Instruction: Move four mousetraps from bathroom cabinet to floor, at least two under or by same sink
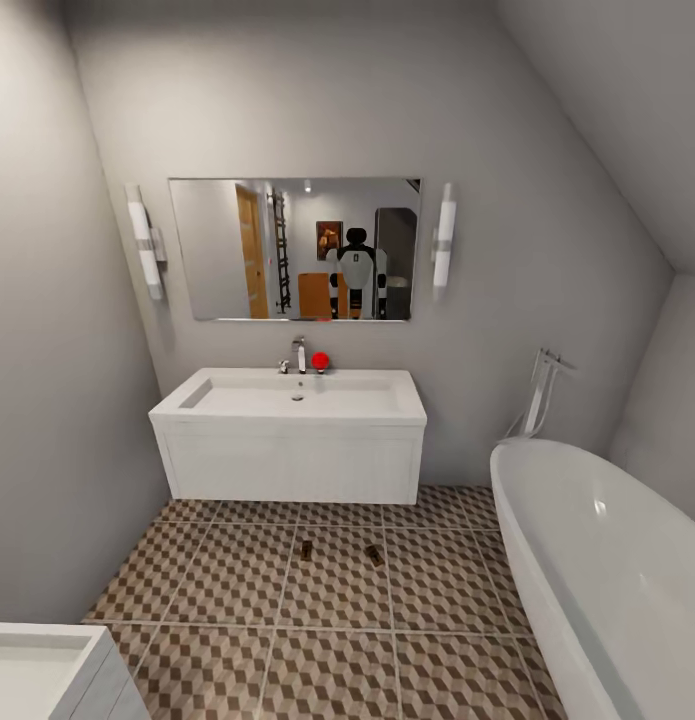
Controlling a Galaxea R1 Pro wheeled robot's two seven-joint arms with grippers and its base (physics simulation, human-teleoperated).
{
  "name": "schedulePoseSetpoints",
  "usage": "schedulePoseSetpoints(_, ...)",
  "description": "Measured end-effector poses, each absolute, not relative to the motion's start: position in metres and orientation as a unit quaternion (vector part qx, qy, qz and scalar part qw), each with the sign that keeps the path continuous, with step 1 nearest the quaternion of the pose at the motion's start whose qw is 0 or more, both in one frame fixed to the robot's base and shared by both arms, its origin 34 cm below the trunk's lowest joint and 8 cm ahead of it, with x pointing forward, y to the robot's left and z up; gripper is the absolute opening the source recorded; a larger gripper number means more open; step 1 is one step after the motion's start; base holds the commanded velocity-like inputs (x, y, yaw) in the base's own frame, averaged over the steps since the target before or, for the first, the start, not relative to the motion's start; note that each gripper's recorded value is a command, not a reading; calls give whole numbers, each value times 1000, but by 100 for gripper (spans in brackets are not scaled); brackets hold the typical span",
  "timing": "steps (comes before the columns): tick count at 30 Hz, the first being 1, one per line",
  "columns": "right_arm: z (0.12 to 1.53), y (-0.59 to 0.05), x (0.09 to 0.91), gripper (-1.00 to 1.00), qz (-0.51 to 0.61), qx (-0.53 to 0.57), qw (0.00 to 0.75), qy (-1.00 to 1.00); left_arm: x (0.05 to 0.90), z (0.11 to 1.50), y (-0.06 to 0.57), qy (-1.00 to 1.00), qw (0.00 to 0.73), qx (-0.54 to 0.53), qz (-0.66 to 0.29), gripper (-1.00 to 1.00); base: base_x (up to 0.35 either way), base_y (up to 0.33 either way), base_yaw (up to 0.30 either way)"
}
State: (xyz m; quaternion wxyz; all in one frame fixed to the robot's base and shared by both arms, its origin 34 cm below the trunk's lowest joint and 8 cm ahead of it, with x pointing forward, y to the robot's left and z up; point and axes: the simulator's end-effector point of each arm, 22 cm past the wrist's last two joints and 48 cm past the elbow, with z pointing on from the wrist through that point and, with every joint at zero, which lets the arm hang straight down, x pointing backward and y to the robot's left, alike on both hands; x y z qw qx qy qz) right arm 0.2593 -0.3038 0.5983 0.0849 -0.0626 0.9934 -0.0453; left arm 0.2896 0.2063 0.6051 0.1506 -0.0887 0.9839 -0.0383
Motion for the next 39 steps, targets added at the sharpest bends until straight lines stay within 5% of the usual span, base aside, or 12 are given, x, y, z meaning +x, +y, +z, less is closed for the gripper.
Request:
schedulePoseSetpoints(21,598,-302,259,100,-44,-63,85,993,289,605,205,984,150,-87,-39,100,0,0,7)
schedulePoseSetpoints(39,598,-303,259,100,-45,-63,85,993,290,605,206,984,151,-90,-38,100,0,0,243)
